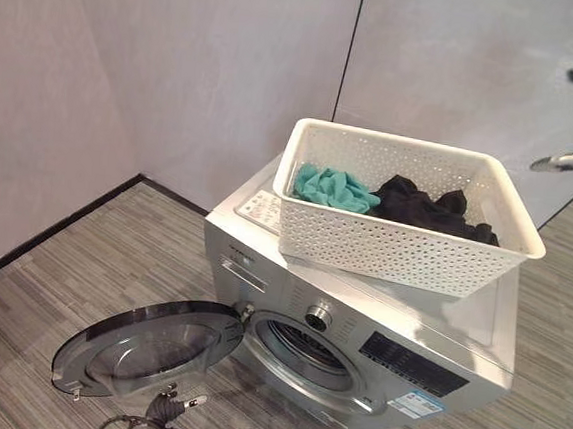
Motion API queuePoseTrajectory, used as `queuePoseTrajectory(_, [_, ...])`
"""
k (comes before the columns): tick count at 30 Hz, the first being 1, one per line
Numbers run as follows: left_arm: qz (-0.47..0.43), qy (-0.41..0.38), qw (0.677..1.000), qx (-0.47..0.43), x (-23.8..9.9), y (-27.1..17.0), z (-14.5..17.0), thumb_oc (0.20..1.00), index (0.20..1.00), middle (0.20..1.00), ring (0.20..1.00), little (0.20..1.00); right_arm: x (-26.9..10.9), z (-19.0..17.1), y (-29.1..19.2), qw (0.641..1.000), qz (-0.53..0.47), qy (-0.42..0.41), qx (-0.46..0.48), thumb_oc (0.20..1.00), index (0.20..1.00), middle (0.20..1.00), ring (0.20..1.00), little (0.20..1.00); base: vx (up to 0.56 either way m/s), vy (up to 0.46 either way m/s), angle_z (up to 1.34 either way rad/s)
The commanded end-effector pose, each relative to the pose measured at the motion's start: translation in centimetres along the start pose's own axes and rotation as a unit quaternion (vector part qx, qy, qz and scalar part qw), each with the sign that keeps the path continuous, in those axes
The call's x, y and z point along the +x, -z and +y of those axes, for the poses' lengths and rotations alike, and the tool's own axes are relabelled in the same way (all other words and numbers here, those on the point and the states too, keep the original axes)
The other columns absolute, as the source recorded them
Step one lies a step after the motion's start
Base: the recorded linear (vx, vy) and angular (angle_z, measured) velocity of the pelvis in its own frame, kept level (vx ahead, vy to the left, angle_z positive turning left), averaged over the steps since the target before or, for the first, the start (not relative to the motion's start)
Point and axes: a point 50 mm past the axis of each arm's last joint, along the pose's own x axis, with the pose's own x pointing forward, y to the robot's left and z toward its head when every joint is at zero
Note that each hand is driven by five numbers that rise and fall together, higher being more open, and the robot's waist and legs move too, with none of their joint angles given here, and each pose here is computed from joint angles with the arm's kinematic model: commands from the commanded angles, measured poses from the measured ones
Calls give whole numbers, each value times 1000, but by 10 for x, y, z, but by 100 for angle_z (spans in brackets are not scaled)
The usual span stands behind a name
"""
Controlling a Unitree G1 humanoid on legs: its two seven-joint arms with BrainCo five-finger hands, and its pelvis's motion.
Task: Grab the laundry basket,head to the washer,open it,put in the laundry and shut it.
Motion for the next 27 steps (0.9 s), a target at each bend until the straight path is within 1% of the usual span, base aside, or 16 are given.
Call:
queuePoseTrajectory(1, [-19, -7, 1000, -1, 3, -11, 14, 1000, 1000, 1000, 1000, 1000, 6, -7, 3, 1000, 16, -14, -21, 1000, 1000, 1000, 1000, 1000, 0, 0, 0])
queuePoseTrajectory(2, [-19, -6, 1000, -3, 3, -11, 14, 1000, 1000, 1000, 1000, 1000, 7, -7, 2, 1000, 15, -15, -22, 1000, 1000, 1000, 1000, 1000, -20, -31, 2])
queuePoseTrajectory(5, [-32, -2, 999, -4, 2, -15, 15, 1000, 1000, 1000, 1000, 1000, 16, 3, 1, 996, 22, -70, -50, 1000, 1000, 1000, 1000, 1000, -28, -29, 1])
queuePoseTrajectory(8, [-33, -7, 999, -8, 2, -14, 20, 1000, 1000, 1000, 1000, 1000, 21, 2, -8, 993, 12, -89, -71, 1000, 1000, 1000, 1000, 1000, -51, -51, 7])
queuePoseTrajectory(14, [-21, -28, 999, -40, 2, -9, 28, 1000, 1000, 1000, 1000, 1000, 31, -4, -19, 990, 9, -96, -98, 1000, 1000, 1000, 1000, 1000, -31, -31, 0])
queuePoseTrajectory(20, [-24, -37, 997, -67, 4, -16, 31, 1000, 1000, 1000, 1000, 1000, 35, 8, -23, 983, 7, -140, -121, 1000, 1000, 1000, 1000, 1000, -26, -27, 2])
queuePoseTrajectory(27, [-51, -29, 995, -81, 5, -28, 30, 1000, 1000, 1000, 1000, 1000, 34, 24, -11, 973, 34, -182, -137, 1000, 1000, 1000, 1000, 1000, -18, -14, 4])
